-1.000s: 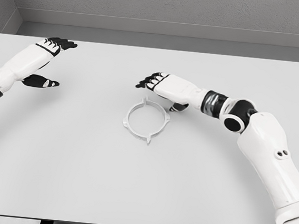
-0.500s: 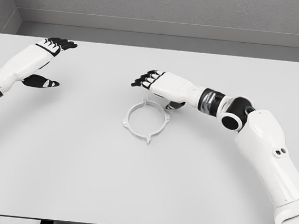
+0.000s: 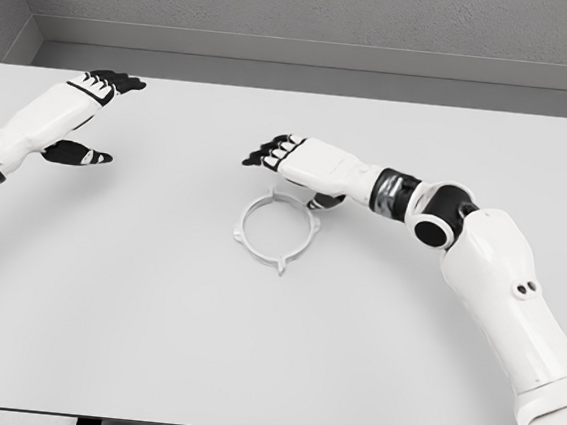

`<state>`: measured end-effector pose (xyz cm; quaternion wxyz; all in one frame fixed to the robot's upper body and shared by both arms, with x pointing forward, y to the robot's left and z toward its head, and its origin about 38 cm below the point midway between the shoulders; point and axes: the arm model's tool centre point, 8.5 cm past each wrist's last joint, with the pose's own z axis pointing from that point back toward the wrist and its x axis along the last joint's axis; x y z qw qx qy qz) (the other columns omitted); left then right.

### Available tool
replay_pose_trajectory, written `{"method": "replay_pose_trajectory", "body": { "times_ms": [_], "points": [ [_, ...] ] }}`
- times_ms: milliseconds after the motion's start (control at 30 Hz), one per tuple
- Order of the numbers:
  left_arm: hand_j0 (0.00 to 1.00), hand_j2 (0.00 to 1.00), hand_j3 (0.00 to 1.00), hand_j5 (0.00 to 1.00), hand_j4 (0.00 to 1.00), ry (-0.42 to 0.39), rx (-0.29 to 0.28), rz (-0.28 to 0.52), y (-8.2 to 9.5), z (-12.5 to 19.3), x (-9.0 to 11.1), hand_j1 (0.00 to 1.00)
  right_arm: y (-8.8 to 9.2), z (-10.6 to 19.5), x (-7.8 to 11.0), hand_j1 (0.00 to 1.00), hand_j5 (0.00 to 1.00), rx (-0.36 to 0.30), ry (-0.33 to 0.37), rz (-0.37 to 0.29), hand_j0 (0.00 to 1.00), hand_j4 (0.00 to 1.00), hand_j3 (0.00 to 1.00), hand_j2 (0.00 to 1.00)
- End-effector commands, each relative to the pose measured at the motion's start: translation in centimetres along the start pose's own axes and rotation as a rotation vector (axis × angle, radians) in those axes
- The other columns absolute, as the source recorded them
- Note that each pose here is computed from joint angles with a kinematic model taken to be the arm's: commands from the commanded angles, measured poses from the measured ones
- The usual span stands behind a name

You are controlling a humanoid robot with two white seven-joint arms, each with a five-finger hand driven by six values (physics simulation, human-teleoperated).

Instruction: Assemble PVC drainage pipe clamps

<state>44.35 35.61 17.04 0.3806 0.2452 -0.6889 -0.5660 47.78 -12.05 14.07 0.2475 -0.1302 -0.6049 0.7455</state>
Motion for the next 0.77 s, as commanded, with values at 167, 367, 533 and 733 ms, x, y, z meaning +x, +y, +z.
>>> {"method": "replay_pose_trajectory", "body": {
  "times_ms": [167,367,533,733],
  "points": [
    [1.0,1.0,1.0,1.0,1.0,0.002,0.004,0.005,0.1,0.0,-0.1,1.0,-0.5,0.1,-0.3,1.0,1.0,-0.011,0.007,-0.003,1.0,1.0,1.0,1.0],
    [1.0,1.0,1.0,1.0,1.0,0.004,0.005,0.004,0.2,0.1,-0.1,1.0,-9.2,7.8,-4.1,1.0,1.0,-0.231,0.095,0.07,1.0,1.0,1.0,1.0],
    [1.0,1.0,1.0,1.0,1.0,0.015,0.003,0.0,0.3,0.4,-0.5,1.0,-11.9,24.0,-6.0,1.0,1.0,-0.293,0.149,0.009,1.0,1.0,1.0,1.0],
    [1.0,1.0,1.0,1.0,1.0,0.02,0.009,0.002,0.3,0.4,-0.7,1.0,-7.7,30.6,-5.9,1.0,1.0,-0.294,0.284,-0.053,1.0,1.0,1.0,1.0]
  ]
}}
